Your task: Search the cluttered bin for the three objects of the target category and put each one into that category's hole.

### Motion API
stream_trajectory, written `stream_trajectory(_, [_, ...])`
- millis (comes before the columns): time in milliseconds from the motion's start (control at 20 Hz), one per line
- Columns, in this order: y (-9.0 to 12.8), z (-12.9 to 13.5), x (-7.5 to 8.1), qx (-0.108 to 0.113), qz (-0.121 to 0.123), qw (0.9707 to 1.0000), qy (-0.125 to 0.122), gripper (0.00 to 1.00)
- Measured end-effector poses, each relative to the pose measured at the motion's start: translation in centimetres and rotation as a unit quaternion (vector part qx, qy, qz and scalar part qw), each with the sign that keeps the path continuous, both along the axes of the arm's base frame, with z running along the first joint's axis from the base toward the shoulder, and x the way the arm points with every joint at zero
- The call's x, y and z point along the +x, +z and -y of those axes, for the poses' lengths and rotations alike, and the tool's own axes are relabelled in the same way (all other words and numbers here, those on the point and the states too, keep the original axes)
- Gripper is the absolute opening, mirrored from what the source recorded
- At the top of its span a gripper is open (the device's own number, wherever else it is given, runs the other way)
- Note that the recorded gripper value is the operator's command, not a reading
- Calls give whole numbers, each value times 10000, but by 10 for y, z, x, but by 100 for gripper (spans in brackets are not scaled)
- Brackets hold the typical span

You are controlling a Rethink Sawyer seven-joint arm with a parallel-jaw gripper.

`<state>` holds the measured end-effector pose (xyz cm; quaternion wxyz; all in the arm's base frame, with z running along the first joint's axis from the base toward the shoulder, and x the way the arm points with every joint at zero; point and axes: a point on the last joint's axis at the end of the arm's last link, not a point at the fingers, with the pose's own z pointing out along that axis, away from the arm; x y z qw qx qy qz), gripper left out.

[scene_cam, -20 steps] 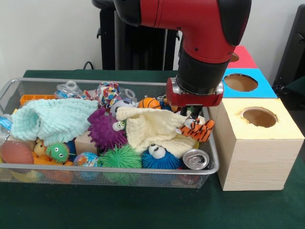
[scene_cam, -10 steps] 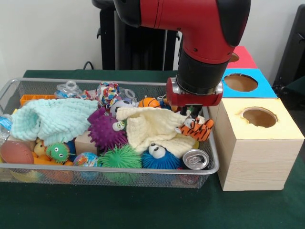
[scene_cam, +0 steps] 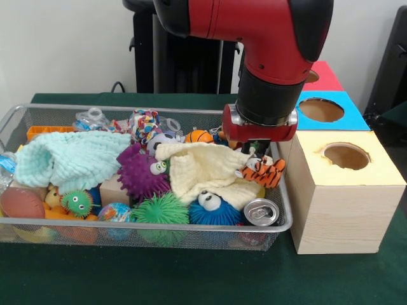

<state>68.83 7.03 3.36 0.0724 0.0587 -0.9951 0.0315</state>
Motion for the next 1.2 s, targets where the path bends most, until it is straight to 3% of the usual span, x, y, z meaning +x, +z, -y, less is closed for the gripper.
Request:
stream_trajectory(400, [-3, -14, -4, -48, 413, 9990, 165, 0])
stream_trajectory(1200, [1, -19, -4, -48, 462, 9987, 206, 0])
